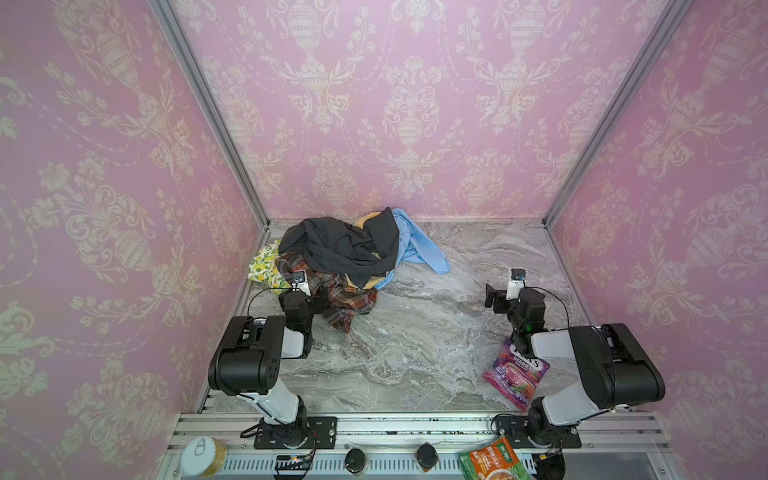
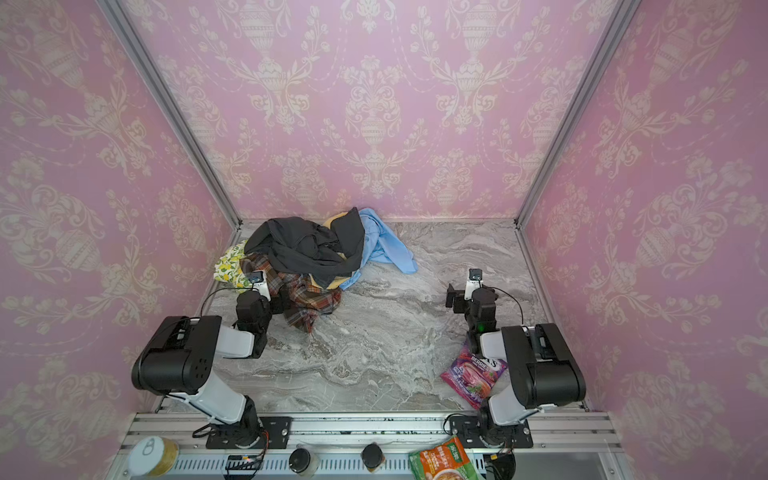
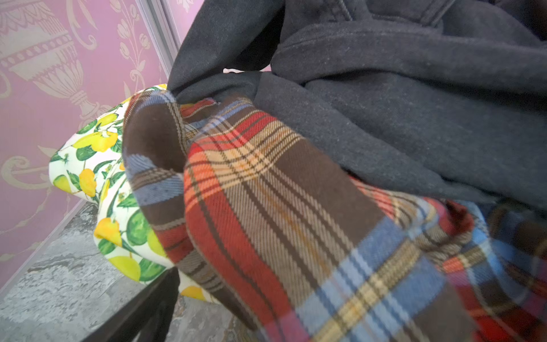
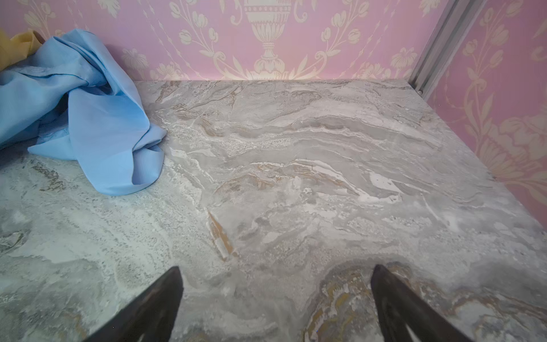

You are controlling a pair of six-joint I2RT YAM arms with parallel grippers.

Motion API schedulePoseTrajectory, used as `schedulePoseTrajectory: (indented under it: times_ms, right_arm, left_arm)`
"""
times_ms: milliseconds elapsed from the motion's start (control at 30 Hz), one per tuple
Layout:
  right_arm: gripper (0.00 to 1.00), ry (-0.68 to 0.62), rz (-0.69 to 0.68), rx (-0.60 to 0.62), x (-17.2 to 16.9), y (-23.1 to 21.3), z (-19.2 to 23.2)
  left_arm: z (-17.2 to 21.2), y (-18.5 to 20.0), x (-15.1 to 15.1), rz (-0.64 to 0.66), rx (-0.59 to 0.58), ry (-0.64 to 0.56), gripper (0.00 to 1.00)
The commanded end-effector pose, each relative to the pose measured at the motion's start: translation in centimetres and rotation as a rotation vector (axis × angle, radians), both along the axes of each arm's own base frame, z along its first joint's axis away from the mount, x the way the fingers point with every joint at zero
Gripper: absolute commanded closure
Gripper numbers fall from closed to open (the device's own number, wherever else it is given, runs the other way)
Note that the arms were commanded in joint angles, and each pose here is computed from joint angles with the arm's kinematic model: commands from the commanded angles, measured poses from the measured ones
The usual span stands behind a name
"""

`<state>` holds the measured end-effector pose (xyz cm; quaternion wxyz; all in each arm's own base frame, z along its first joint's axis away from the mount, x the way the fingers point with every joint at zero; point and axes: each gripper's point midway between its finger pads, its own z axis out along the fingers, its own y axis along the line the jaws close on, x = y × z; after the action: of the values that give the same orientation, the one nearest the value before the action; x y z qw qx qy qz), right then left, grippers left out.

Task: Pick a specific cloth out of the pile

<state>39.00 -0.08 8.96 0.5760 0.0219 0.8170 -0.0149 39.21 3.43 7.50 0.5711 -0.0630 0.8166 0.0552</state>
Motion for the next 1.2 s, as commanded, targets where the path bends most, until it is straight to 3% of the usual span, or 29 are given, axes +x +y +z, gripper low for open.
schedulePoseTrajectory:
  times_ms: [0, 1167]
  right_arm:
    - [0.00, -0.029, -0.003, 0.019, 0.36, -0.08, 0.67]
    - [0.00, -0.026, -0.002, 0.019, 0.41, -0.06, 0.64]
  left_arm:
    - [0.32, -0.73, 0.30, -0.039, 0.015, -0.011, 0.01]
    - [0.28, -0.25, 0.34, -0.013, 0.008, -0.008, 0.01]
